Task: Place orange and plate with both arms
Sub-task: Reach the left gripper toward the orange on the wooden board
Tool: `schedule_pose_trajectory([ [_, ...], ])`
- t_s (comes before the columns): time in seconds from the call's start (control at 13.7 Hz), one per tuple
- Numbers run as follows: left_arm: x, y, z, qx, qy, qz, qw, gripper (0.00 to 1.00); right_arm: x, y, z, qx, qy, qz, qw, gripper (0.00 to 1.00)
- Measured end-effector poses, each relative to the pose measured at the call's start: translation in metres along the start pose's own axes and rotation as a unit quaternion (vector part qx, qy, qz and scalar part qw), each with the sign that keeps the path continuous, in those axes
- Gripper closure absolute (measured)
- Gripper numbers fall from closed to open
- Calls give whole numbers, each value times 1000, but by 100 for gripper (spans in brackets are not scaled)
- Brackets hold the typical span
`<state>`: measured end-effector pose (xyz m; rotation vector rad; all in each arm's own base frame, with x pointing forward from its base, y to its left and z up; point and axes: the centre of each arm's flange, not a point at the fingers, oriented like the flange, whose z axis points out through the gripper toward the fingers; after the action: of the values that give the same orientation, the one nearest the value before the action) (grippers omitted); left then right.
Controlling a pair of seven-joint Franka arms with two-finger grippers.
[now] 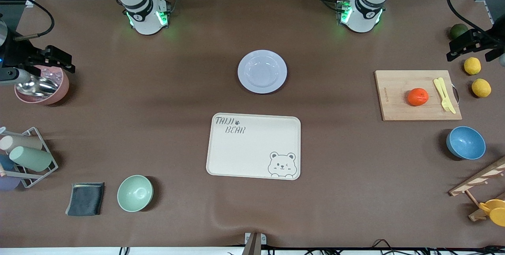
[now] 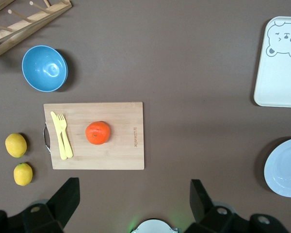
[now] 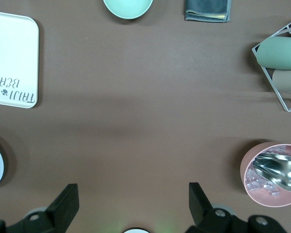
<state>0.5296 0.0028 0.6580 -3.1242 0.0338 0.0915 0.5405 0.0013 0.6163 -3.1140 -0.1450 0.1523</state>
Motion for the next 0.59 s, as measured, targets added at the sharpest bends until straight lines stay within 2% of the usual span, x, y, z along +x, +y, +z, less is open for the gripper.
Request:
schedule_pose_trajectory([
  [0.22, 0, -1, 0, 2, 0, -1, 1000, 0, 0, 0, 0, 0, -2, 0, 1000, 0],
  [0.37, 0, -5, 0, 22, -2, -3, 1000, 0, 0, 0, 0, 0, -2, 0, 1000, 0],
  [0.59, 4, -7, 23, 28, -28, -4, 999, 0, 0, 0, 1, 0, -3, 0, 1000, 0],
])
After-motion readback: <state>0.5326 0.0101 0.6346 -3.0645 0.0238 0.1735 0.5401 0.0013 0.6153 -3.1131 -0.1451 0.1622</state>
